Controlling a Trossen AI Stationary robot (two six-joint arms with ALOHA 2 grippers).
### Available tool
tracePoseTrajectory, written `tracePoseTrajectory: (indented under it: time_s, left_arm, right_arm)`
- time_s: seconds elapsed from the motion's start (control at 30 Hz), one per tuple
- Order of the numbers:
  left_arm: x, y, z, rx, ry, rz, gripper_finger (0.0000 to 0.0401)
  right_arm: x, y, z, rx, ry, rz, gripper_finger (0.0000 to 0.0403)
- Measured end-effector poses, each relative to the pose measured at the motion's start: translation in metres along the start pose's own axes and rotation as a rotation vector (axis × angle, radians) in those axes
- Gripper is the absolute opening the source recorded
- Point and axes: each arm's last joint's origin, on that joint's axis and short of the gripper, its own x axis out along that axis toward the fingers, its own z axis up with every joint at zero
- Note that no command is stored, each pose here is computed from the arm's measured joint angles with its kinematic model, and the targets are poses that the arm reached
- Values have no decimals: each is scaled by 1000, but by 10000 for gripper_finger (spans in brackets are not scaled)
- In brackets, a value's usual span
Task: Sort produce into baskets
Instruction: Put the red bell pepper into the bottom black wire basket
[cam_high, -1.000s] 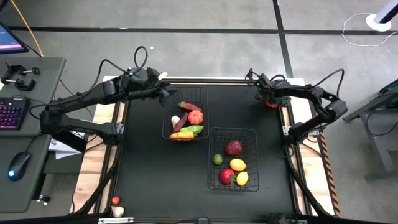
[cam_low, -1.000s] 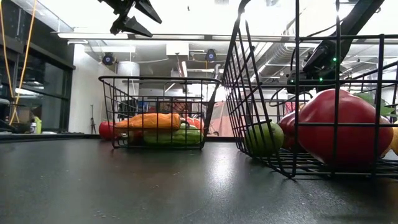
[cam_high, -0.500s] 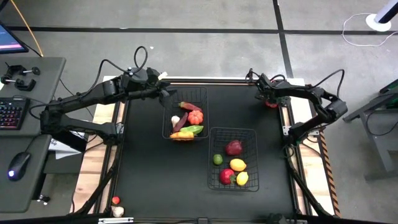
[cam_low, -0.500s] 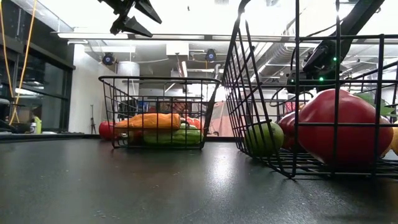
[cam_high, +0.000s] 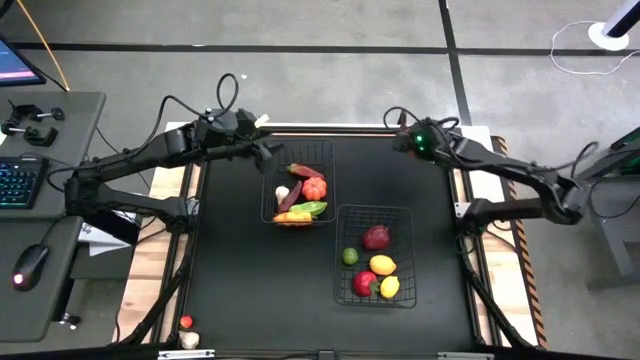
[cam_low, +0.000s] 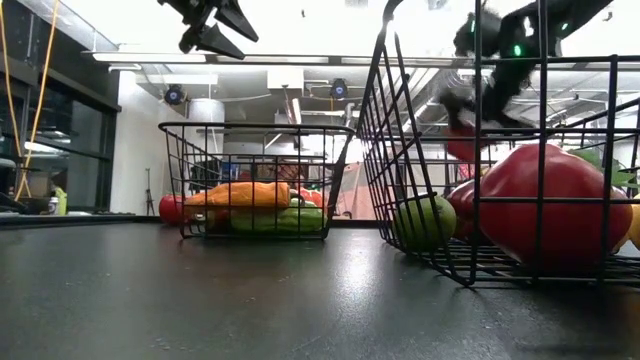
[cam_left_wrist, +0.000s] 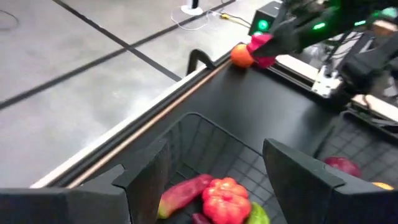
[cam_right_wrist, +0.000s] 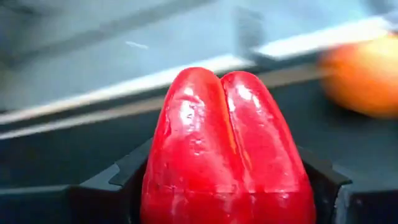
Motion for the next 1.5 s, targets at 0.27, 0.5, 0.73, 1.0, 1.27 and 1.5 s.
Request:
tracePoseTrajectory:
  time_s: [0.27,0.5,0.73,1.0,1.27,1.5]
  left_arm:
    - [1,5,1,19,-9,41,250]
    - [1,11,3,6,-12,64,250]
    - [2,12,3,4,-13,68,250]
    - [2,12,3,4,-13,68,250]
    - [1,12,3,3,-14,67,250]
    - [-4,13,3,-4,-19,66,250]
  right_arm:
    - [-22,62,-25,-56,-22,497,258]
    - [-13,102,-68,-107,68,746,258]
    - [-8,141,-81,-231,116,814,258]
    - [-23,175,-57,-421,95,819,261]
    - [-20,191,-62,-480,121,848,262]
    - [-5,194,-81,-426,158,767,263]
